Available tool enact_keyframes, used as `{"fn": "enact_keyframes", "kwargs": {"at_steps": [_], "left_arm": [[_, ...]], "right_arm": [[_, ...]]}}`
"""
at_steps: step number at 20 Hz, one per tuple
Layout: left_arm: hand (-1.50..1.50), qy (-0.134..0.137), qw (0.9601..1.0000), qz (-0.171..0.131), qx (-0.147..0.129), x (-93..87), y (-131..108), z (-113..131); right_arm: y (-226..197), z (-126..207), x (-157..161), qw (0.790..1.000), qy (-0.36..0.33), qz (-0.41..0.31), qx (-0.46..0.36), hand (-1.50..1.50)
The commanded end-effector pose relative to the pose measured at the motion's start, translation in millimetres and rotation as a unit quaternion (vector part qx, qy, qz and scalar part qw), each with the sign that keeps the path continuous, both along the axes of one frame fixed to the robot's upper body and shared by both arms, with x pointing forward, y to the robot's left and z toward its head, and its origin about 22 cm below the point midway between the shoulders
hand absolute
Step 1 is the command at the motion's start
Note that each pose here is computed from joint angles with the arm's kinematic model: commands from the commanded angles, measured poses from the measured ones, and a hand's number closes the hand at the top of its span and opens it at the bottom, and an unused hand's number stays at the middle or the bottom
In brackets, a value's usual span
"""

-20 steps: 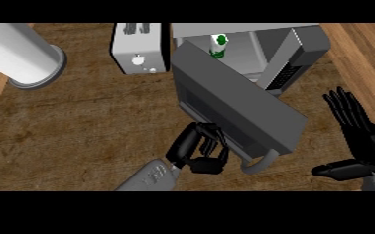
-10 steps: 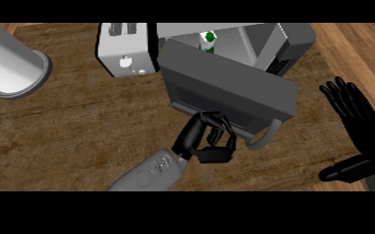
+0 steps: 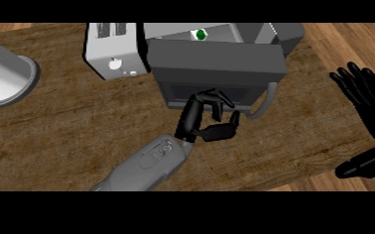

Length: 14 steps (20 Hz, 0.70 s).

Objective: Pick up the milk, place it into the microwave and close the microwave

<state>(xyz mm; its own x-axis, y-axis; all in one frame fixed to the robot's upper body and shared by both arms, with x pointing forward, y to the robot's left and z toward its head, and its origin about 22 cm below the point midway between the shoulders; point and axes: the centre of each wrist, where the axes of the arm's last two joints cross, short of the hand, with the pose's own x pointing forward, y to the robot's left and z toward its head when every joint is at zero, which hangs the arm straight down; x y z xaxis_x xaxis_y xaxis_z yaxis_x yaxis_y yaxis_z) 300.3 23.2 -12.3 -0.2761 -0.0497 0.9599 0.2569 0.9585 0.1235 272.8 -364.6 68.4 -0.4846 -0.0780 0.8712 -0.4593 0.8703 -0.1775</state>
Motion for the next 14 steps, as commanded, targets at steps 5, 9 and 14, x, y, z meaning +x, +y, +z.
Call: {"fn": "enact_keyframes", "kwargs": {"at_steps": [5,9,14], "left_arm": [[-1.5,0.013,0.9975,0.069,-0.01,29.4,-8,29],[-1.5,0.024,0.9938,0.103,-0.033,37.2,-8,38],[-1.5,0.02,0.99,0.125,-0.062,39.2,-9,46]], "right_arm": [[-11,51,15,0.997,-0.067,0.005,-0.03,-1.5],[-22,103,19,0.978,-0.155,-0.043,-0.129,1.5],[-25,118,21,0.971,-0.183,-0.06,-0.142,1.5]]}}
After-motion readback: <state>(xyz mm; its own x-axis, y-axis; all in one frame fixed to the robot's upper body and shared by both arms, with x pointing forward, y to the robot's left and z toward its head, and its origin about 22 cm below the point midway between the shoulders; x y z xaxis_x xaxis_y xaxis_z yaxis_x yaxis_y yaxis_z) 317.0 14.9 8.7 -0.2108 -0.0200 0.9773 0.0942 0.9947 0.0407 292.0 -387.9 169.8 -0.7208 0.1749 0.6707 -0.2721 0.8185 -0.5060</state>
